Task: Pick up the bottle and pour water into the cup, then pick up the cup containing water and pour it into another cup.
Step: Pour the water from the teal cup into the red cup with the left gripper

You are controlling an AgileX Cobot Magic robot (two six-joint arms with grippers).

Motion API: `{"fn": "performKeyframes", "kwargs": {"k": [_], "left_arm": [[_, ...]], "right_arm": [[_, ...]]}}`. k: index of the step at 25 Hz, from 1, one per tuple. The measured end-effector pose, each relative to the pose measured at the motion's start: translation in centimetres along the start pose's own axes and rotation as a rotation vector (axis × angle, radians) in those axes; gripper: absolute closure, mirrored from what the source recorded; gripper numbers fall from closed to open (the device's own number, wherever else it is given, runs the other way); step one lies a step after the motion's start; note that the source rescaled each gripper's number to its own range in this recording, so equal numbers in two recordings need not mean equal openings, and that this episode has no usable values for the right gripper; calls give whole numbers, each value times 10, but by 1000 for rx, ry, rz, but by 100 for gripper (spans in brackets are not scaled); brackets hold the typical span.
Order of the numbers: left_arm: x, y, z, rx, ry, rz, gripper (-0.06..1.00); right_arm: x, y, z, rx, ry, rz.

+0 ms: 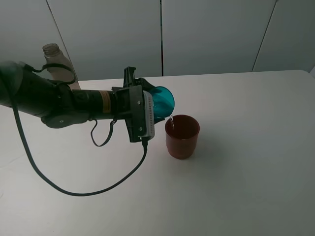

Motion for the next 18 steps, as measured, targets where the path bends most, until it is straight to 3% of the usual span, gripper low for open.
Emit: {"fn": "performKeyframes", "kwargs": {"k": [18], "left_arm": [[7, 1, 4, 51, 72, -12, 87]], "right_arm": [[0, 0, 0, 0, 0, 0]]}}
Point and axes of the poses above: a point on each arm's last joint axis where the gripper is mounted, x pointing out along that axis toward the gripper, y along the wrist's bending axis when the last joint is at zero, z = x × y, the point moved 3 cm from there along x, pointing out along that axis toward the gripper, and after that the axes turned 12 degrees about -x, right-handed, at the moved point
